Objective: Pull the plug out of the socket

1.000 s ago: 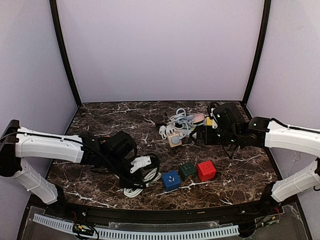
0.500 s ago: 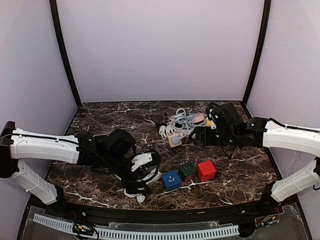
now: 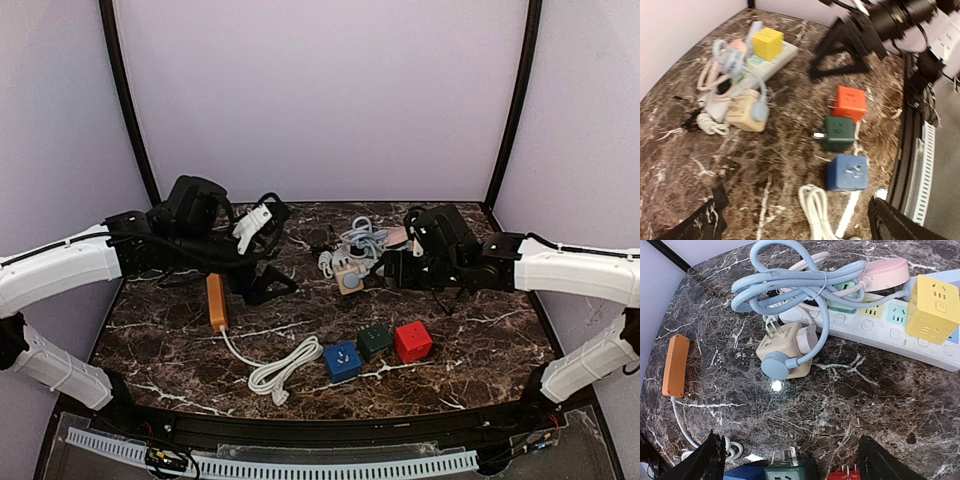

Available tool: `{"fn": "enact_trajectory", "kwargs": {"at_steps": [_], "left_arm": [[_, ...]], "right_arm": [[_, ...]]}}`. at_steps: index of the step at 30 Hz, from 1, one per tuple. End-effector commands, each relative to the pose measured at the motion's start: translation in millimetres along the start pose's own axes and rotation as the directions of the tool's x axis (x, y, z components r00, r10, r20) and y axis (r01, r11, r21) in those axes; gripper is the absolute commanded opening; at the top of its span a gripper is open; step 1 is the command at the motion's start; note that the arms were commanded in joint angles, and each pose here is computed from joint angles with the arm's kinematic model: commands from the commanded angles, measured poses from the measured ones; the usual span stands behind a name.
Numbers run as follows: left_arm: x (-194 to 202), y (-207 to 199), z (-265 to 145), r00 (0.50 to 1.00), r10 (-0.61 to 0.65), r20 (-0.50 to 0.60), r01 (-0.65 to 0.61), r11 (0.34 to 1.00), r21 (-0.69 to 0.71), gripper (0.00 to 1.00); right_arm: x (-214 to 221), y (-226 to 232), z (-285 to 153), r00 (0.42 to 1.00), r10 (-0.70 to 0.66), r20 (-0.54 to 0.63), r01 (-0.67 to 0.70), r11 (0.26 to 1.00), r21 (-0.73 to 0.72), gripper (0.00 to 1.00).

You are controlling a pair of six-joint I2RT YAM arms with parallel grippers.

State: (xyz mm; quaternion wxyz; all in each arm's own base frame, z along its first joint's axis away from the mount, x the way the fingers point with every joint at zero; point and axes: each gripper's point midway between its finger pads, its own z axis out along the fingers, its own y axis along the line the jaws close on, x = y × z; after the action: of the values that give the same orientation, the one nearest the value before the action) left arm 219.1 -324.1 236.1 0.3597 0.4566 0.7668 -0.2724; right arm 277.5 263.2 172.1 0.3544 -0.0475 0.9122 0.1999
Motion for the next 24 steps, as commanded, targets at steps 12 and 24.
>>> {"fn": "enact_trajectory", "kwargs": {"at_steps": [12,24], "left_arm": [[12,94,-37,0.999,-0.043,0.033,0.051,0.949,-0.311,0.99],[16,100,-45,1.000,-0.017,0.025,0.025,0.931,-0.365,0.99]], "right_arm": [[-1,29,64,0.983,0.179,-0.049,-0.181,0.983,-0.043,0.71],[1,32,103,0.972,0.232,-0.026,-0.232,0.973,-0.005,0.57]]}}
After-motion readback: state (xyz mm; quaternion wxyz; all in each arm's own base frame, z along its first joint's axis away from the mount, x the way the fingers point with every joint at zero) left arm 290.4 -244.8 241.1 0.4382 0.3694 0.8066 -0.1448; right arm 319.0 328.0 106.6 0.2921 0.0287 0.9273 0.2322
